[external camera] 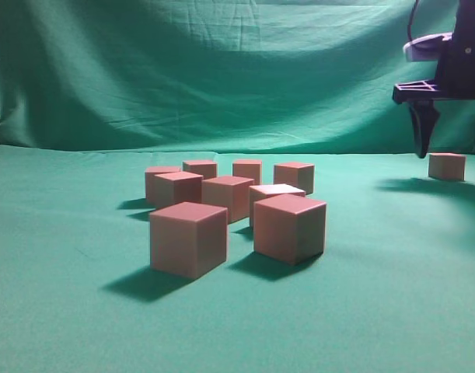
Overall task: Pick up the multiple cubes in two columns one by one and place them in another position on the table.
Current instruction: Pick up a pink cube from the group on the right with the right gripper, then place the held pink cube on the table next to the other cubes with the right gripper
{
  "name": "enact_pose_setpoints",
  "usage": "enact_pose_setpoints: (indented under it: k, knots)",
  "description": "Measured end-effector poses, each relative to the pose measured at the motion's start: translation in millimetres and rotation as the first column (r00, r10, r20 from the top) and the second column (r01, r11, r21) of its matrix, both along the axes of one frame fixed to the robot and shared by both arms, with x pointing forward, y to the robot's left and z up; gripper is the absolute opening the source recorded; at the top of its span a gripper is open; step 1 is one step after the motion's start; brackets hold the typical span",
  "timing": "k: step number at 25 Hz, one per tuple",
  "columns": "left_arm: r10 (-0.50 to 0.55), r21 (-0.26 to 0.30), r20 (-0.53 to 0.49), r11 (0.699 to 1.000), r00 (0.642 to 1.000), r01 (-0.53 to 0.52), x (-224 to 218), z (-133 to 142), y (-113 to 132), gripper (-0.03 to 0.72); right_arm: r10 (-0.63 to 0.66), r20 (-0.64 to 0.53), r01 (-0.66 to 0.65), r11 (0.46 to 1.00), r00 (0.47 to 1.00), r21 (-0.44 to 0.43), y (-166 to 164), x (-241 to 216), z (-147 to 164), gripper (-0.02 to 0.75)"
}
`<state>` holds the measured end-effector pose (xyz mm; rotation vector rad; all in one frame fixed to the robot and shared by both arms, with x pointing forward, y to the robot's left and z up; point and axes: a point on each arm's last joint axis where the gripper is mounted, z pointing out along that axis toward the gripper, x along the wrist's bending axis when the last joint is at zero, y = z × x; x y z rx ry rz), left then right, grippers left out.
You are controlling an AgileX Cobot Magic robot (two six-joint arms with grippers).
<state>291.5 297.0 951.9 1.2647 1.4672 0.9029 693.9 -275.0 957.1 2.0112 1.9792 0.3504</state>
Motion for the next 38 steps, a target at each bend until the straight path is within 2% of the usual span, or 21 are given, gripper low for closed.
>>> enact_pose_setpoints:
  k: [4, 5, 7, 11, 12, 16, 18, 21, 27, 31, 38]
  knots:
    - [0.0, 0.0, 0.0, 1.0, 1.0, 0.0, 0, 0, 0, 0.0, 0.032, -0.002, -0.032, 0.999, 0.999, 0.022, 3, 3, -9, 0.589]
    - [0.0, 0.0, 0.0, 1.0, 1.0, 0.0, 0, 0, 0, 0.0, 0.036, -0.007, -0.036, 0.999, 0.999, 0.022, 3, 3, -12, 0.536]
    - [0.0, 0.0, 0.0, 1.0, 1.0, 0.0, 0, 0, 0, 0.0, 0.041, -0.014, -0.041, 0.999, 0.999, 0.018, 3, 4, -17, 0.483]
    - [0.0, 0.0, 0.0, 1.0, 1.0, 0.0, 0, 0, 0, 0.0, 0.045, -0.022, -0.045, 0.999, 0.999, 0.012, 3, 5, -22, 0.27]
    - [0.0, 0.0, 0.0, 1.0, 1.0, 0.0, 0, 0, 0, 0.0, 0.045, -0.021, -0.045, 0.999, 0.999, 0.012, 3, 5, -21, 0.249]
    - [0.0, 0.0, 0.0, 1.0, 1.0, 0.0, 0, 0, 0, 0.0, 0.042, -0.031, -0.042, 0.999, 0.999, 0.01, 3, 9, -8, 0.257]
    - [0.0, 0.0, 0.0, 1.0, 1.0, 0.0, 0, 0, 0, 0.0, 0.038, -0.021, -0.038, 0.999, 0.999, 0.016, 3, 12, 8, 0.257]
    - [0.0, 0.0, 0.0, 1.0, 1.0, 0.0, 0, 0, 0, 0.0, 0.039, 0.017, -0.039, 0.999, 0.999, 0.027, 7, 11, 49, 0.257]
    - [0.0, 0.0, 0.0, 1.0, 1.0, 0.0, 0, 0, 0, 0.0, 0.109, 0.066, -0.113, 0.991, 0.992, 0.074, 43, -21, 131, 0.257]
    - [0.0, 0.0, 0.0, 1.0, 1.0, 0.0, 0, 0, 0, 0.0, 0.224, 0.063, -0.228, 0.971, 0.973, 0.067, 75, -52, 163, 0.257]
    - [0.0, 0.0, 0.0, 1.0, 1.0, 0.0, 0, 0, 0, 0.0, 0.334, 0.152, -0.349, 0.933, 0.93, 0.085, 119, -110, 210, 0.257]
